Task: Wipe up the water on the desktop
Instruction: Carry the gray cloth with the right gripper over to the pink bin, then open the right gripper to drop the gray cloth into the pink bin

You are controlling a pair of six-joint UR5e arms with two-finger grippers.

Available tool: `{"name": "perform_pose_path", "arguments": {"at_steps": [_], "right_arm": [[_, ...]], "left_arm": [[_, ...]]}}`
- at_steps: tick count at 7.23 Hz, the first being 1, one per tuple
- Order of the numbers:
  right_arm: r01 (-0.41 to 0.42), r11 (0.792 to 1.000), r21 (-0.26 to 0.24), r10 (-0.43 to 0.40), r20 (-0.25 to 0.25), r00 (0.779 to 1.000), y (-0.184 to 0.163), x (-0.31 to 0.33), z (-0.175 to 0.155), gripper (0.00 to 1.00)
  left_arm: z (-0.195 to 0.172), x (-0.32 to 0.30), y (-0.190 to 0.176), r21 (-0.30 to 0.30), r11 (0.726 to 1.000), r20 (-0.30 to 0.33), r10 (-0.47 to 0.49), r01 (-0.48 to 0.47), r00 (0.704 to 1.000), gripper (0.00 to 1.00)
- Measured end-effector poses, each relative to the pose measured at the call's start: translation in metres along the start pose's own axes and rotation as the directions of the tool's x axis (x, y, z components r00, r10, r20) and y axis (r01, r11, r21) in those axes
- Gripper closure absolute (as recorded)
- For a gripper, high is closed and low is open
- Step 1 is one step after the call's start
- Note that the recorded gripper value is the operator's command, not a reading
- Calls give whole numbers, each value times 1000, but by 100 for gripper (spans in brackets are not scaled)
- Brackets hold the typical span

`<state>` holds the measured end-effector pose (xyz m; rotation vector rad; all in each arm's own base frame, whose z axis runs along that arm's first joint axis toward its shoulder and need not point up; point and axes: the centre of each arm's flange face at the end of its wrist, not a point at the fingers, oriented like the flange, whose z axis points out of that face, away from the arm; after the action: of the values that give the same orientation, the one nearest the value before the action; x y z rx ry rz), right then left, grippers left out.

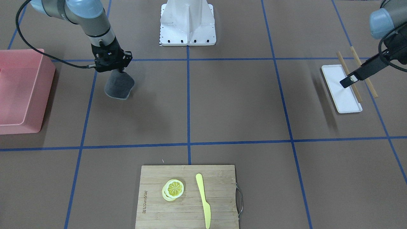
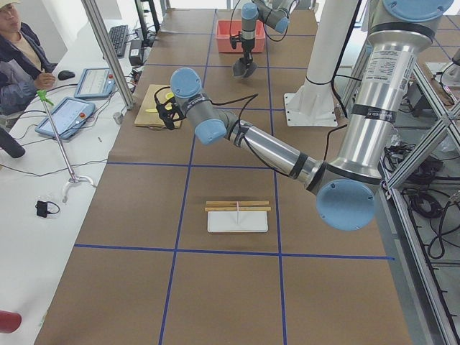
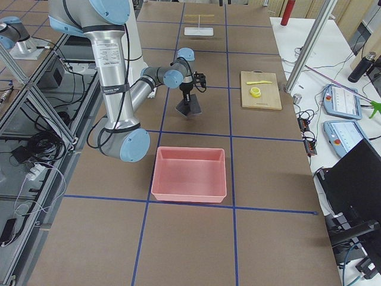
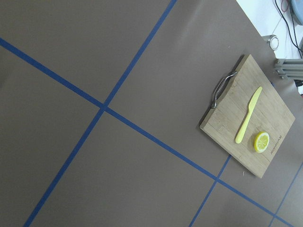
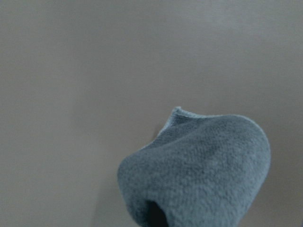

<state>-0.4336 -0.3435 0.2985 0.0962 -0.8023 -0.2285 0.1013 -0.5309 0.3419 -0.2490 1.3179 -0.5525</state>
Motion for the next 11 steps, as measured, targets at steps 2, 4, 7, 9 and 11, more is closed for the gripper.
{"name": "perform_pose_path", "arguments": {"at_steps": [2,4,7,9,11], "right_arm": [[-38,999,7,38,62,997,-9,-69,-1,100],[-49,999,17,48,72,996,-14,-82,-3,100],[-86,996,1,86,4,996,-7,42,-24,100],[-153,988,34,153,23,988,-8,107,-76,100],[-297,949,103,291,69,954,-11,190,-150,100]], "left_arm": [[2,-2,-2,-1,1000,4,-5,5,1000,2],[3,-3,-3,-1,1000,6,-8,8,1000,2],[2,-3,-4,1,1000,5,-8,8,1000,2],[-1,-2,-3,5,1000,0,-3,3,1000,2],[-5,-1,-4,12,1000,-4,-5,5,1000,2]]}}
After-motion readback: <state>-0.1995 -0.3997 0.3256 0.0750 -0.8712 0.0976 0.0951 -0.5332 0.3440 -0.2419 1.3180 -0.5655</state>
